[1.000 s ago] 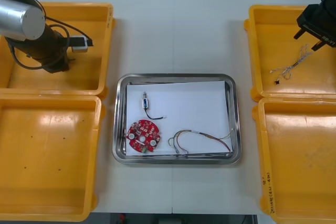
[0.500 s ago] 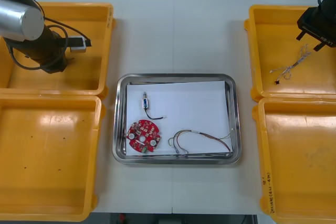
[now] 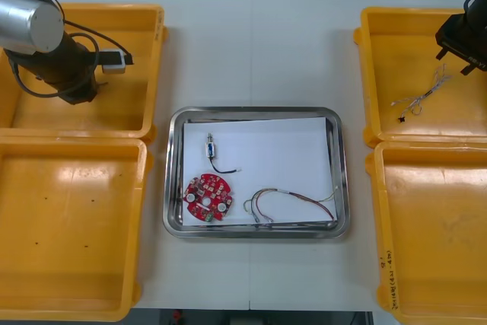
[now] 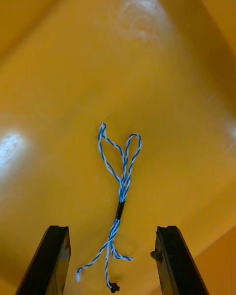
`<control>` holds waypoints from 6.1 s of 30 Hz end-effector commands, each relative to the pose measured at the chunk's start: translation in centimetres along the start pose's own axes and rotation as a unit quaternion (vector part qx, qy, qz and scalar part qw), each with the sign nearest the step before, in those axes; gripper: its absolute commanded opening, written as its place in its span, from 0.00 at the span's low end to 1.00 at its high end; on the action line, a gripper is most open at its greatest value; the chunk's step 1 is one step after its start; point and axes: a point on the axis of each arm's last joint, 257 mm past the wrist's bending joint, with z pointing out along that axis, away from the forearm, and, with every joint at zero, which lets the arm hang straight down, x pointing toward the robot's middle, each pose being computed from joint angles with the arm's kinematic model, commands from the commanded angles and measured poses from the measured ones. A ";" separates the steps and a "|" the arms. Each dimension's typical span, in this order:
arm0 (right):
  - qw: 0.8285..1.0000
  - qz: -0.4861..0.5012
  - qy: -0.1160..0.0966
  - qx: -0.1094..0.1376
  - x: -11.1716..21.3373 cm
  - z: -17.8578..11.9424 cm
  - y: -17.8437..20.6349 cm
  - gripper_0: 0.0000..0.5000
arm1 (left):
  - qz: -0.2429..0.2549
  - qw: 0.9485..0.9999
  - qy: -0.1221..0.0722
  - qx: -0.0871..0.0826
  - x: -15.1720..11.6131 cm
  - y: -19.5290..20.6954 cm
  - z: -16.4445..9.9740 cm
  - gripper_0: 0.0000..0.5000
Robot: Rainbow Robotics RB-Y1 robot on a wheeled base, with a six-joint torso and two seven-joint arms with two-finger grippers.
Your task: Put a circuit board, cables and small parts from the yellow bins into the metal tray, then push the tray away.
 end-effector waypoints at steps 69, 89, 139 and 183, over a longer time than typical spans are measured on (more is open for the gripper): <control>0.992 0.101 0.024 -0.069 1.8 6.0 -1.0 1.00 | -0.331 0.942 -0.048 0.015 -15.3 -2.4 -18.6 0.00; 0.994 0.086 0.044 -0.054 4.7 7.4 0.0 1.00 | -0.390 0.919 -0.065 0.015 -15.9 -2.6 -18.3 0.00; 0.996 0.053 0.051 -0.054 4.6 4.0 0.7 0.00 | -0.385 0.920 -0.068 0.025 -16.2 -3.0 -18.3 0.00; 0.921 -0.354 -0.094 -0.132 7.5 -19.1 6.1 0.00 | -0.383 0.920 -0.072 0.033 -16.5 -3.3 -18.4 0.00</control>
